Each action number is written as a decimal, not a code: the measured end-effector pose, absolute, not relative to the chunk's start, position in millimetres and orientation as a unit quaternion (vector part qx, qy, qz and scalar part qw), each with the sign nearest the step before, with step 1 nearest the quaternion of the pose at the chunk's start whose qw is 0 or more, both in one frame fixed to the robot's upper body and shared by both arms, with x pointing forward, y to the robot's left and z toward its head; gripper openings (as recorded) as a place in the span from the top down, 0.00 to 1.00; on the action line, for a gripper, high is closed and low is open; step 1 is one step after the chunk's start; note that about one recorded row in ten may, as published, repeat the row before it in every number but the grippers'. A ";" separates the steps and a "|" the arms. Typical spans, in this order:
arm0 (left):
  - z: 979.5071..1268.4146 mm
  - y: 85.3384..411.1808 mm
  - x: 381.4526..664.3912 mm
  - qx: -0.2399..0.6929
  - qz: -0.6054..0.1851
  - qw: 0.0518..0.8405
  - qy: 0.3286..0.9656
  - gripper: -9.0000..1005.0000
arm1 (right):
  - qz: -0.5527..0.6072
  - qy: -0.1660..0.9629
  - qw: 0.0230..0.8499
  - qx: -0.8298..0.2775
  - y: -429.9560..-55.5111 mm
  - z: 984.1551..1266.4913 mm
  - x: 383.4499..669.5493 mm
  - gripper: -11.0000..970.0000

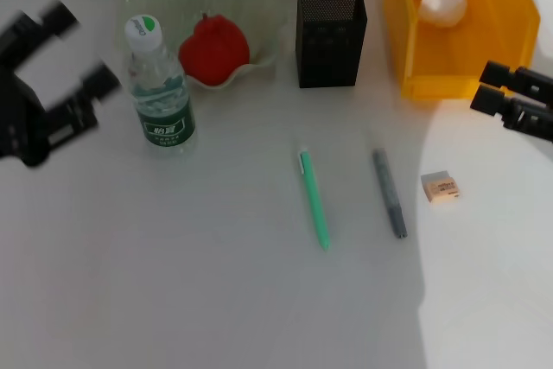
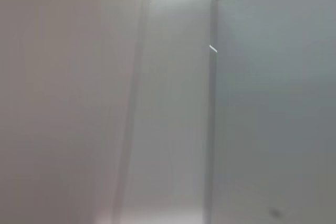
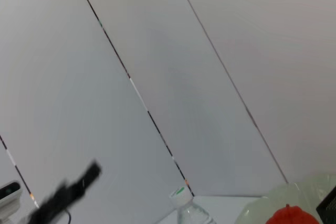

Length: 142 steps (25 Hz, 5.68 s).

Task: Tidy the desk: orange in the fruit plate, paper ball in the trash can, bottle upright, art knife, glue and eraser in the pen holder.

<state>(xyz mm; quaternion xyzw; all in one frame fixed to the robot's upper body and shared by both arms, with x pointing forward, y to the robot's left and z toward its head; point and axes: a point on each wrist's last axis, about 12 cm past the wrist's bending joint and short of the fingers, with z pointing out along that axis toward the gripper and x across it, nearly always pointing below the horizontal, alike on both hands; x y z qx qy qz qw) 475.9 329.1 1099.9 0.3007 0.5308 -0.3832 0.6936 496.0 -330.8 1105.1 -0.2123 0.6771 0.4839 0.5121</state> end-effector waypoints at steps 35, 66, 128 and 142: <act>1077.3 328.4 484.8 0.388 -0.402 0.470 0.684 0.22 | 0.112 0.879 0.135 -0.442 -86.0 1142.7 624.7 0.28; 1072.1 318.6 490.6 0.380 -0.393 0.475 0.690 0.22 | 0.120 0.883 0.149 -0.428 -83.0 1114.3 617.0 0.80; 1073.1 310.6 491.4 0.381 -0.403 0.476 0.682 0.22 | 0.126 0.849 0.178 -0.481 -111.5 1138.8 586.7 0.91; 1073.9 310.0 492.7 0.380 -0.403 0.479 0.681 0.22 | 0.383 0.749 0.502 -0.199 -225.7 1178.4 598.8 0.91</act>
